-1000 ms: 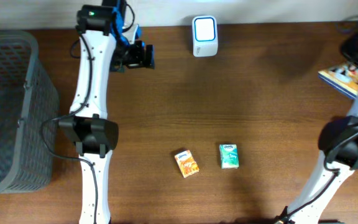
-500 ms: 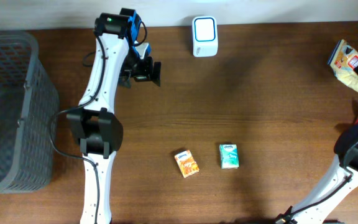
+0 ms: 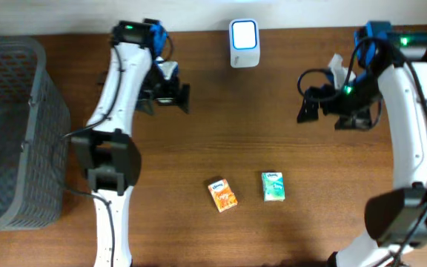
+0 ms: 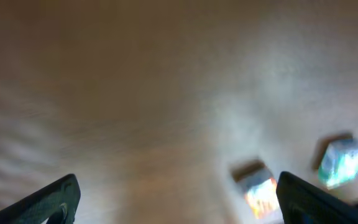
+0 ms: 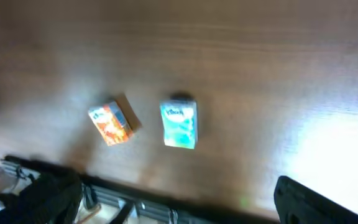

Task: Scan the item barcode
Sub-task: 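Grasp the green-white tissue pack with the right gripper and lift, then hold the tissue pack up in front of the scanner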

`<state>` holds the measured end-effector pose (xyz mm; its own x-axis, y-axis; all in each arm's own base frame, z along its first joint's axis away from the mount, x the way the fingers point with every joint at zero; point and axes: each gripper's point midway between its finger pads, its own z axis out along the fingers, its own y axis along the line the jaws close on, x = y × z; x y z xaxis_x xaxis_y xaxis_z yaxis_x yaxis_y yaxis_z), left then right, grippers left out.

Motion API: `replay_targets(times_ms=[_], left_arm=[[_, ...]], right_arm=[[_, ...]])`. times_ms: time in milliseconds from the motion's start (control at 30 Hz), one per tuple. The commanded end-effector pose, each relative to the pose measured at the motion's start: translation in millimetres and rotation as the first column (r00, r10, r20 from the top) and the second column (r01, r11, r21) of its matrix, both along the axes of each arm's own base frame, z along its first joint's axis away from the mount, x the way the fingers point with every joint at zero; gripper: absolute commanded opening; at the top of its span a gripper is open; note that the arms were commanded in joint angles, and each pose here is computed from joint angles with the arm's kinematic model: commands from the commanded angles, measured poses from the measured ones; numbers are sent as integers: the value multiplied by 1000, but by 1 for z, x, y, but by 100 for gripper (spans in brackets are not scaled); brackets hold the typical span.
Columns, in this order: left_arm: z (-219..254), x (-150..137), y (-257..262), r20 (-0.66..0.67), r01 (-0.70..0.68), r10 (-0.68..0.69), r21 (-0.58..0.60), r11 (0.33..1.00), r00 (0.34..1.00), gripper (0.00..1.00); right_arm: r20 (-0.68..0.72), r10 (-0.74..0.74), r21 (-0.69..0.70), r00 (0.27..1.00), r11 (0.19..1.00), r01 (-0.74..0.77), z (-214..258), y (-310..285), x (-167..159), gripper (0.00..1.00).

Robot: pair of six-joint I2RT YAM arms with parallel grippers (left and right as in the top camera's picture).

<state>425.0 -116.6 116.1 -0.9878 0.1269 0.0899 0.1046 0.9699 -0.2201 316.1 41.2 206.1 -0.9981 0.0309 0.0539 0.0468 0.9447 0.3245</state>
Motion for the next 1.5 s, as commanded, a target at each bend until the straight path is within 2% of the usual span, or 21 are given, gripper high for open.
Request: replay_targets(times_ms=[0, 67, 100, 133, 233, 267, 500, 733, 833, 867, 933, 967, 1067, 1100, 1167, 1200, 1267, 1333, 1400, 1433, 1467], left_arm=[[12, 13, 17, 68, -46, 46, 2, 999, 997, 99], [12, 13, 17, 68, -45, 45, 2, 999, 997, 99], [12, 13, 17, 68, -45, 45, 2, 999, 997, 99], [12, 13, 17, 68, -45, 45, 2, 999, 997, 99], [12, 14, 17, 72, -41, 41, 2, 999, 997, 99], [12, 15, 16, 77, -41, 41, 1, 999, 996, 99], [12, 15, 16, 80, -41, 41, 1, 999, 996, 99], [12, 16, 16, 83, -41, 41, 0, 999, 996, 99], [12, 16, 16, 84, -41, 41, -1, 999, 996, 99], [12, 16, 16, 83, -41, 41, 0, 999, 996, 99], [12, 16, 16, 84, -41, 41, 0, 999, 996, 99], [12, 16, 16, 84, -41, 41, 0, 999, 996, 99], [12, 16, 16, 84, -41, 41, 0, 999, 996, 99], [12, 17, 16, 87, -41, 41, -1, 999, 995, 99], [12, 18, 16, 92, -41, 41, -2, 999, 995, 99], [12, 18, 16, 93, -41, 41, -2, 999, 995, 99], [12, 20, 16, 99, -41, 41, -3, 999, 994, 99], [12, 21, 15, 102, -41, 41, -4, 999, 994, 99], [12, 22, 15, 106, -41, 41, -5, 999, 993, 99], [12, 23, 15, 109, -41, 41, -5, 999, 993, 99], [12, 23, 15, 110, -41, 41, -5, 999, 993, 99]], right_arm=[[-216, 73, 20, 974, 997, -70, -57, 19, -41, 86], [-215, 228, 125, 950, 971, -204, -93, 46, -59, 85], [-214, 244, 163, 946, 964, -212, -111, 57, -65, 58], [-185, 244, 208, 952, 956, -205, -132, 66, -67, 50], [-154, 172, 194, 973, 971, -141, -163, 69, -62, 53], [-135, 173, 191, 976, 971, -145, -169, 69, -60, 57], [-201, 180, 148, 963, 977, -152, -178, 58, -79, 58], [-176, 153, 129, 972, 983, -132, -194, 48, -78, 49], [-163, 126, 203, 978, 975, -92, -199, 55, -81, 48], [-165, 126, 203, 978, 975, -91, -203, 55, -84, 41], [-163, 124, 211, 979, 974, -88, -205, 56, -85, 19], [-154, 121, 230, 981, 970, -84, -203, 59, -84, 4], [-91, 98, 306, 991, 950, -65, -183, 72, -57, 4], [3, 88, 400, 996, 913, -82, -158, 87, -28, 4], [132, 77, 496, 988, 858, -133, -127, 103, 4, 4], [256, 56, 580, 965, 790, -200, -100, 117, 30, 4], [328, -47, 678, 943, 707, -201, -68, 130, 64, 4], [468, -34, 743, 883, 557, -372, -28, 148, 72, 4], [614, 31, 737, 788, 332, -588, 12, 171, 52, 4], [643, 46, 728, 764, 271, -630, 21, 175, 45, 4], [628, 51, 740, 777, 270, -616, 23, 177, 46, 4]])
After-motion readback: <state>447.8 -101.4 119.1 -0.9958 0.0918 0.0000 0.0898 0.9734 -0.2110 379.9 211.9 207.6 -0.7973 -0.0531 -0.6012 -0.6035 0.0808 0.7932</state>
